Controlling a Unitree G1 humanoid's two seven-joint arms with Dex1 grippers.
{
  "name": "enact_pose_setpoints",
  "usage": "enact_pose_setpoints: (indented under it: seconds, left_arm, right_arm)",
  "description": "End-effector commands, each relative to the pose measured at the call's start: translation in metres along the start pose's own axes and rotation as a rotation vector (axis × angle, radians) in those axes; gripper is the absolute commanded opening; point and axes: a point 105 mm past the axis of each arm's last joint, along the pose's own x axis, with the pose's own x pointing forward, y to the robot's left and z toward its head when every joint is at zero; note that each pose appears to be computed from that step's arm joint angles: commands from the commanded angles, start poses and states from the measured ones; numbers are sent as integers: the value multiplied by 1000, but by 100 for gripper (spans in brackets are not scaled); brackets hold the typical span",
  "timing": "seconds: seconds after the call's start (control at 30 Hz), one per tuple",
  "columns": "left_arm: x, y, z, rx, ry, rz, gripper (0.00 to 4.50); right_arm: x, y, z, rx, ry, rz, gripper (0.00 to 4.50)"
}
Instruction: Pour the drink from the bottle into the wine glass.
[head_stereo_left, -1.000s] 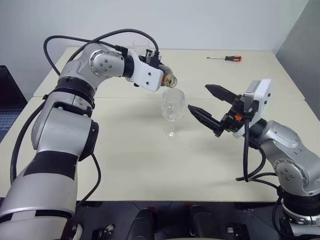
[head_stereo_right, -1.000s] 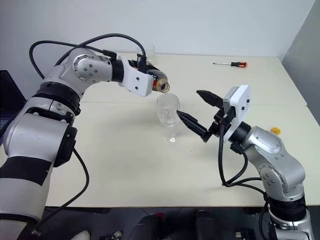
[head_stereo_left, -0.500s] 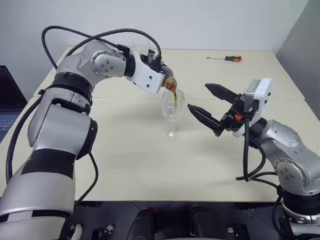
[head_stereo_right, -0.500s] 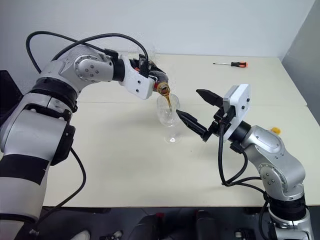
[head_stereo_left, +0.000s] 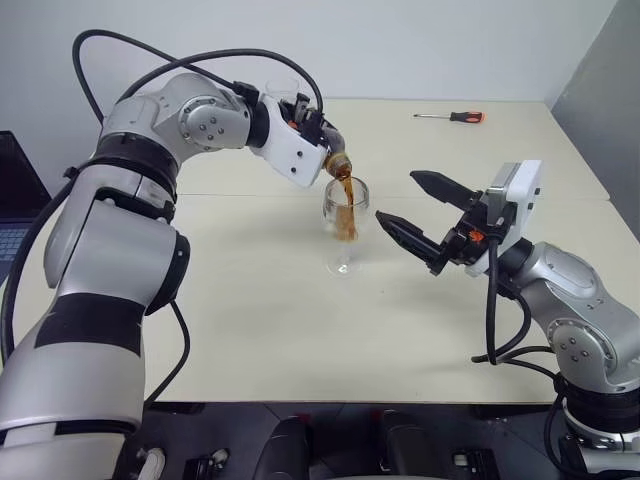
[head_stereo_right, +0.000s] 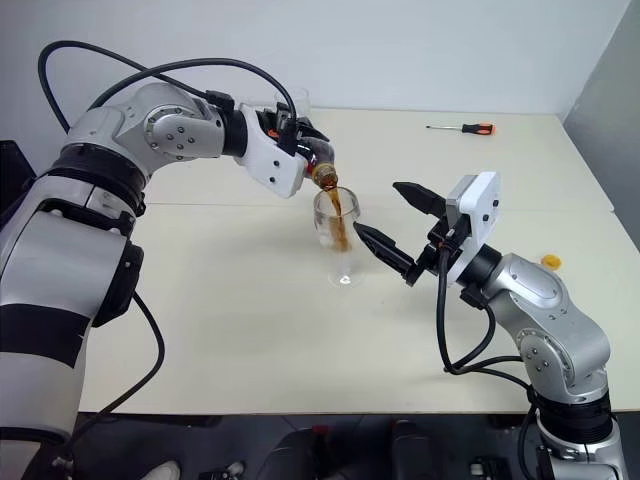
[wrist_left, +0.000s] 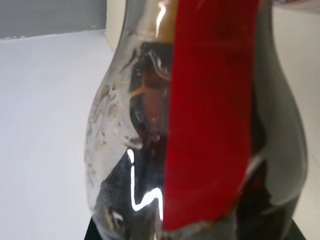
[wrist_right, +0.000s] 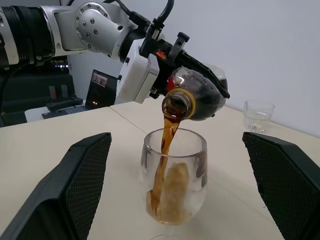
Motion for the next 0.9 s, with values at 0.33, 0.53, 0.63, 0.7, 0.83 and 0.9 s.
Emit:
enact_pose_setpoints:
  seconds: [0.33,0.53,0.63,0.7,0.83,0.9]
  left_arm:
    - [-9,23,-1,42,11,69,131]
    - [-9,24,0,44,7,71,131]
    - [-9,24,0,44,8,71,131]
    - [-9,24,-1,43,10,71,131]
    - [-9,24,-1,44,10,72,131]
    - [-10,24,-1,44,11,73,131]
  right_arm:
    - [-1,1,11,-39,-33,-1,450]
    - [0,2,14,-43,-35,-2,450]
    - [2,3,14,-40,-34,0,450]
    - [3,4,14,-39,-32,1,450]
    - [4,4,13,-36,-30,2,450]
    - [4,4,13,-35,-30,3,450]
